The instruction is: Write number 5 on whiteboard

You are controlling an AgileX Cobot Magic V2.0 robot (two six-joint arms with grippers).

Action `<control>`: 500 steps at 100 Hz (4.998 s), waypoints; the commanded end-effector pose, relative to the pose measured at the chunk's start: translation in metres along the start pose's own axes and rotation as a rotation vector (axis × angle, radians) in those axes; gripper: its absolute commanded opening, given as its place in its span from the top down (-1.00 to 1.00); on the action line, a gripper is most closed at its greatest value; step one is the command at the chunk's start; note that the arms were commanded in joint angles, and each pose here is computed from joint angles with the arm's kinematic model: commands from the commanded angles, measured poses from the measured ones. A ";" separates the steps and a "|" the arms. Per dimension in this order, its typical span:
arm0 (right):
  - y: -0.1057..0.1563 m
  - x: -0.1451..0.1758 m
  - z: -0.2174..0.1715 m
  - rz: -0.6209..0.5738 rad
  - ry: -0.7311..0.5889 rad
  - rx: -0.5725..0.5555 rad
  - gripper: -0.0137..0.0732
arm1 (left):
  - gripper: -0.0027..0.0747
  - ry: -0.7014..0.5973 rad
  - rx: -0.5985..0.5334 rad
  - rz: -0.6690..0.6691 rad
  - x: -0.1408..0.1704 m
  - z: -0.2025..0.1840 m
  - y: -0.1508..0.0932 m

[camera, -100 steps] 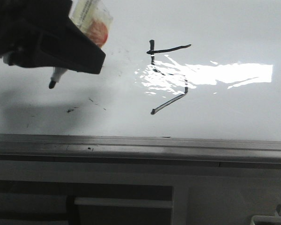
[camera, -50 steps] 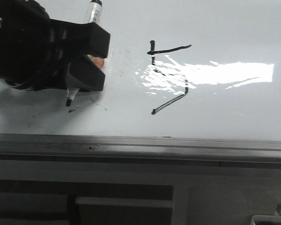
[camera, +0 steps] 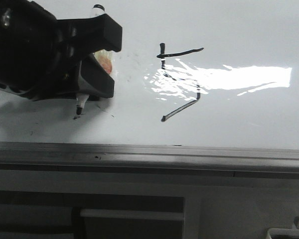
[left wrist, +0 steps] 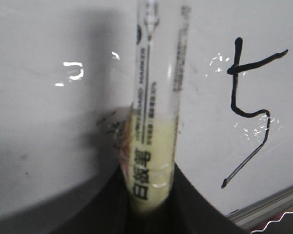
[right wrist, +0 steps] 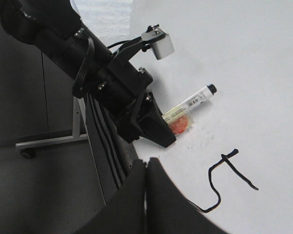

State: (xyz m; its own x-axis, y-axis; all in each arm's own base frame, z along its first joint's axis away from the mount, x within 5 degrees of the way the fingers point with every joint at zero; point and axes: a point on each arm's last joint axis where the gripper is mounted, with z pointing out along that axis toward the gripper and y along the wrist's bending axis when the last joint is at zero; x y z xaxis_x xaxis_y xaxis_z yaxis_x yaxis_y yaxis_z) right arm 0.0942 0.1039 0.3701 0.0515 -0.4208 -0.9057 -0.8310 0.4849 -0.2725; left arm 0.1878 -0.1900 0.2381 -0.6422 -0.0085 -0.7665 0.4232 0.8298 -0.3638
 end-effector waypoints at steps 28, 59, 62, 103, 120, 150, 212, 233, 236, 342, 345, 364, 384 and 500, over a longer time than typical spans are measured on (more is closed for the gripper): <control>-0.007 -0.013 -0.005 0.025 -0.085 0.062 0.83 | 0.38 -0.059 -0.076 -0.033 -0.007 0.003 0.007; -0.007 -0.013 -0.005 0.025 -0.085 0.062 0.83 | -0.08 -0.071 -0.088 -0.033 -0.008 0.003 0.008; -0.007 -0.013 -0.005 0.025 -0.085 0.062 0.83 | -0.08 -0.073 -0.089 -0.032 -0.008 0.003 0.008; -0.007 -0.013 -0.005 0.025 -0.084 0.060 0.83 | -0.38 -0.092 -0.091 -0.034 -0.011 0.001 0.008; -0.007 -0.015 -0.009 0.022 -0.109 0.081 0.83 | -0.45 -0.177 0.007 0.035 -0.034 -0.020 -0.011; -0.001 -0.008 -0.045 -0.077 -0.191 0.194 0.82 | 0.11 -0.408 0.147 0.258 -0.053 -0.098 -0.024; 0.045 0.080 -0.099 -0.094 -0.318 0.451 0.80 | 0.98 -0.449 0.157 0.344 0.022 -0.141 0.023; 0.045 0.080 -0.099 -0.094 -0.318 0.451 0.80 | 0.98 -0.413 0.161 0.351 0.030 -0.138 0.025; 0.045 0.080 -0.099 -0.094 -0.318 0.451 0.80 | 0.98 -0.411 0.160 0.351 0.030 -0.137 0.025; 0.045 0.080 -0.099 -0.094 -0.318 0.451 0.80 | 0.98 -0.858 -0.051 0.412 0.087 -0.179 0.080; 0.045 0.080 -0.099 -0.094 -0.318 0.451 0.80 | 0.98 -0.844 -0.068 0.400 0.089 -0.178 0.082; 0.045 0.080 -0.099 -0.094 -0.318 0.451 0.80 | 0.98 -0.756 -0.206 0.335 0.107 -0.169 0.095; 0.045 0.080 -0.099 -0.094 -0.318 0.451 0.80 | 0.98 -0.573 -0.284 0.306 0.120 -0.159 0.101; 0.043 0.097 -0.084 -0.032 -0.281 0.468 0.80 | 0.98 -0.451 -0.257 0.222 0.130 -0.153 0.103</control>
State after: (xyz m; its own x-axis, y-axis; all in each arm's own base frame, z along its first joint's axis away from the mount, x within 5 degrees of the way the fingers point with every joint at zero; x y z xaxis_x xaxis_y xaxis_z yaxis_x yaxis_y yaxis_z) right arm 0.0115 0.0204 0.2937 0.2560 -0.3173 -0.9131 -0.5442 0.7334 -0.4074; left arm 0.0494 -0.0215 0.1845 -0.2384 0.0203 -0.9710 0.3260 0.9434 -0.0603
